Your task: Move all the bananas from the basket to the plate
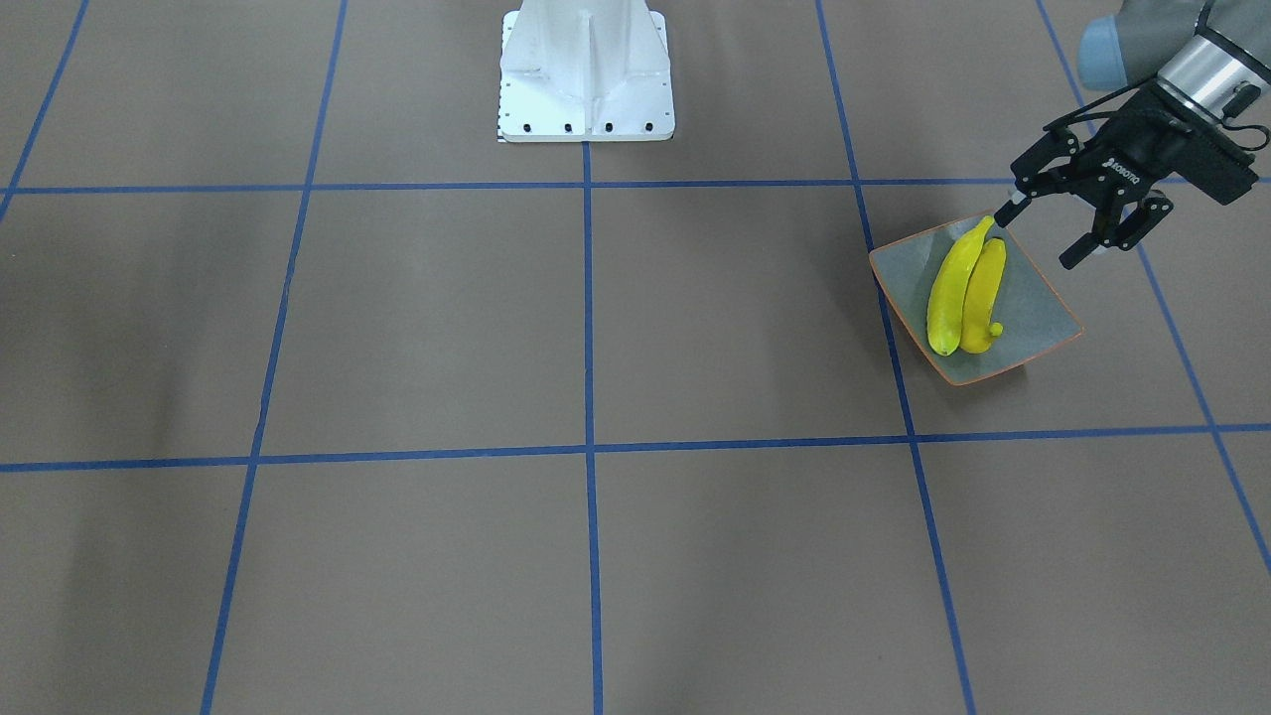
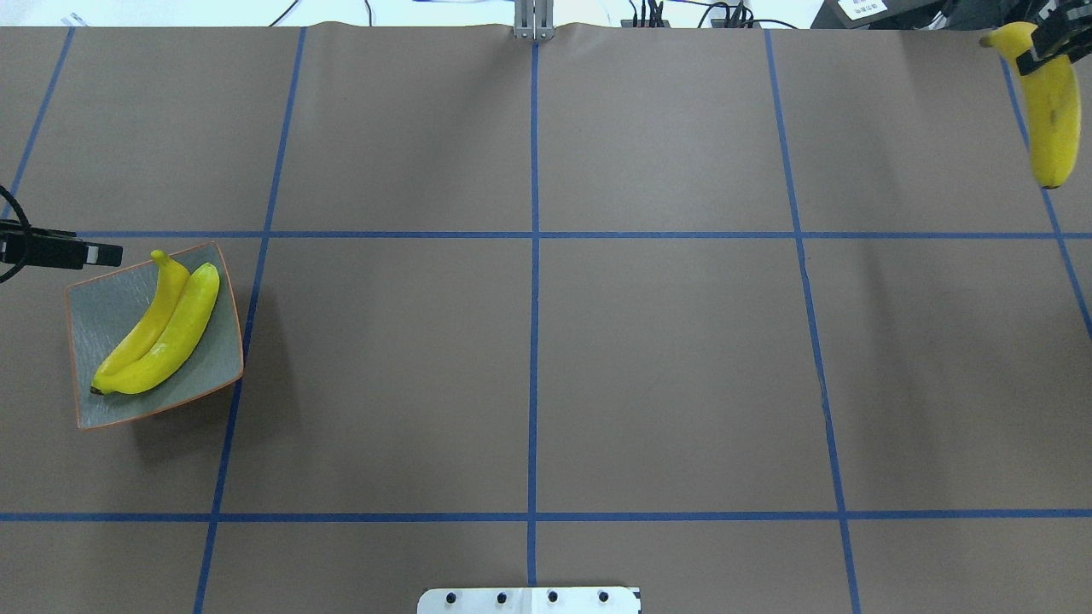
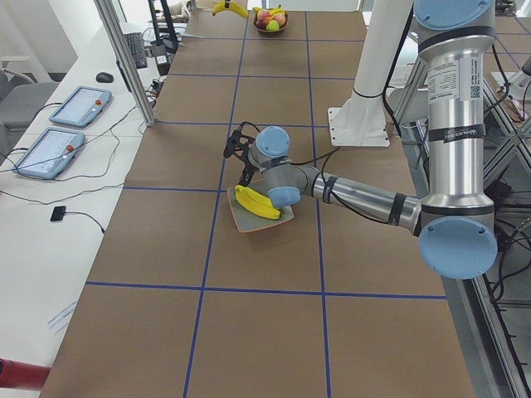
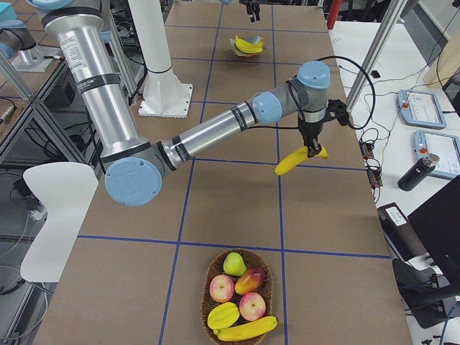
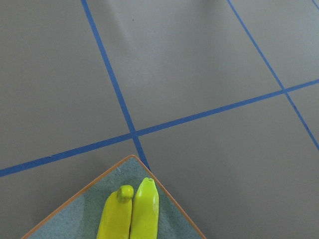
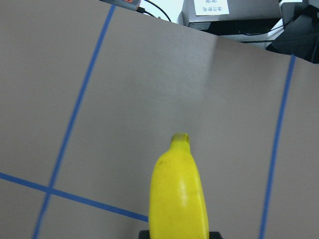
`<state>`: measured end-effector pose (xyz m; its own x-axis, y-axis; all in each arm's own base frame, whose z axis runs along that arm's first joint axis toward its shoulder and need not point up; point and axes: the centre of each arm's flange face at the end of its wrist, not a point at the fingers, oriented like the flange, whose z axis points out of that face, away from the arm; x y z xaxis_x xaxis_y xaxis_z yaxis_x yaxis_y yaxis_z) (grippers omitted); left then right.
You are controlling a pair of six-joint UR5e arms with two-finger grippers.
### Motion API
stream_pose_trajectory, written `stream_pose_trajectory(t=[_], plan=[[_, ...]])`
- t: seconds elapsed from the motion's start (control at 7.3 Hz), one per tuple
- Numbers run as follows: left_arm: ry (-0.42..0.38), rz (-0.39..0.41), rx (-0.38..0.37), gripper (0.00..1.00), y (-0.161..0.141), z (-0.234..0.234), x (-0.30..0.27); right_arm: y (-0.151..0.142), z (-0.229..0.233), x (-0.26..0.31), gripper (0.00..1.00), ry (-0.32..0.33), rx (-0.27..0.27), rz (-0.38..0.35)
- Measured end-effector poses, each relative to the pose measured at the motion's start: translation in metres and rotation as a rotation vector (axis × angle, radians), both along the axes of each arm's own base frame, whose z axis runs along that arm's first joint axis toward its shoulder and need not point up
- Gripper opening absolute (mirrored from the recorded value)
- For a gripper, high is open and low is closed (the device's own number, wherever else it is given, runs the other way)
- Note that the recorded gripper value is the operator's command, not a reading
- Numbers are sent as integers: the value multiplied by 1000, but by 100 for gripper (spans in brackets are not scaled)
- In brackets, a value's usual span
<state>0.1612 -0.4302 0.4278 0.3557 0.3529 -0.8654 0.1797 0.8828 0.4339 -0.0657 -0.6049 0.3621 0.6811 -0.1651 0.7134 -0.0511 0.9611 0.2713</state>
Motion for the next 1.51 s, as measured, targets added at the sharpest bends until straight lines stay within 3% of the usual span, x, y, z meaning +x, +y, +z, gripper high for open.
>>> stream_pose_trajectory(t=[0.41,0.82,1.23,1.51], plan=[[158,-9,-51,99,-34,-88,38,38,-122,-97,0,-217,-155,143],[290,22,-85,99,-47,-168,74,76,-187,-181,0,-481,-231,188],[383,111,-80,99,-32,-234,116,118,-252,-264,0,-594,-242,189],[426,183,-46,99,-10,-268,149,144,-285,-291,0,-640,-241,143]])
